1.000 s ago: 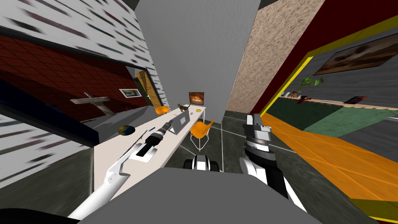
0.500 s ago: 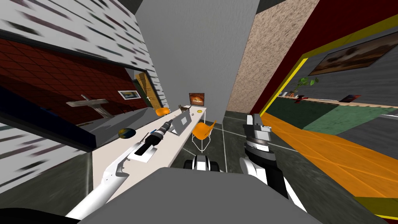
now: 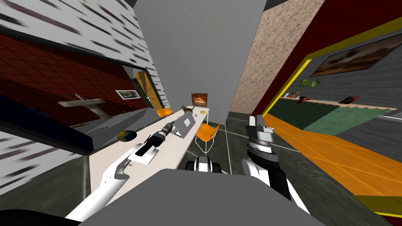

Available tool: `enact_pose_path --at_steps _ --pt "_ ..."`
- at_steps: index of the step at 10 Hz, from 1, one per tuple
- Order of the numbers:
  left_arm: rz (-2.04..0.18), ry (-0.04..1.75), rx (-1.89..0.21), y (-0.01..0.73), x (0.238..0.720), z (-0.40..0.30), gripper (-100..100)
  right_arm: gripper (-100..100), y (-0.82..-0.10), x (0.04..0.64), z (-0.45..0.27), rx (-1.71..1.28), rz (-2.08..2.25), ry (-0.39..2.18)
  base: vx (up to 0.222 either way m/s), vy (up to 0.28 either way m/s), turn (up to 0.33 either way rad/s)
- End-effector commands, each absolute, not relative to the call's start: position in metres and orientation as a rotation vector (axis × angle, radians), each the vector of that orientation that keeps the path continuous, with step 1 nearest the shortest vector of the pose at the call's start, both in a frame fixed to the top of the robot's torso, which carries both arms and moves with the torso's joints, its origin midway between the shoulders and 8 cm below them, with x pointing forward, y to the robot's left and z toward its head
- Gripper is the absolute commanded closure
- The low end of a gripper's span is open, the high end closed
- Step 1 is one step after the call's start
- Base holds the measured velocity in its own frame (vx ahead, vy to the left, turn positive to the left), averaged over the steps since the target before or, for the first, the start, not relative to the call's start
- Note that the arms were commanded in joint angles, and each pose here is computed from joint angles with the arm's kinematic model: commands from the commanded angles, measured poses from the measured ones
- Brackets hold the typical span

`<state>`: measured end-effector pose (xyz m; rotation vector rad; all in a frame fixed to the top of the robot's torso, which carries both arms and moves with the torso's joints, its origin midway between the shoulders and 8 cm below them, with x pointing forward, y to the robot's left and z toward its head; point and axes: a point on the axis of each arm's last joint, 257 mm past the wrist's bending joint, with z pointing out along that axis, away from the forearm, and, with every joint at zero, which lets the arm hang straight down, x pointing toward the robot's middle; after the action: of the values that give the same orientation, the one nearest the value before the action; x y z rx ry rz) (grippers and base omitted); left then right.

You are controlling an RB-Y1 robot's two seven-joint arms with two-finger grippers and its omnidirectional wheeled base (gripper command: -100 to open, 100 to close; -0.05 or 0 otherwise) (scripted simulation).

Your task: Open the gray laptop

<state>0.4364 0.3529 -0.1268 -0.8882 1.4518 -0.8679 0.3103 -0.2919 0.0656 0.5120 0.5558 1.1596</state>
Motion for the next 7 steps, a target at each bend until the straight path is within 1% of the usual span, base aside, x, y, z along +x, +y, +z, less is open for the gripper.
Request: enact_pose_path --at_steps 1,2,4,7 --pt "-0.94 1.444 -1.008 0.348 0.435 -0.144 100 0 -0.292 0.31 0.066 0.512 1.16 0.556 0.023 0.132 -0.053" --pt "-0.964 1.44 -1.048 0.347 0.434 -0.149 100 0 -0.292 0.31 0.066 0.512 1.16 0.556 0.012 0.106 -0.026" --pt "-1.011 1.432 -1.128 0.343 0.433 -0.161 100 0 -0.292 0.31 0.066 0.512 1.16 0.556 0.01 -0.003 0.034" --pt "-1.011 1.432 -1.128 0.343 0.433 -0.161 100 0 -0.292 0.31 0.066 0.512 1.16 0.556 -0.003 0.0 -0.009"
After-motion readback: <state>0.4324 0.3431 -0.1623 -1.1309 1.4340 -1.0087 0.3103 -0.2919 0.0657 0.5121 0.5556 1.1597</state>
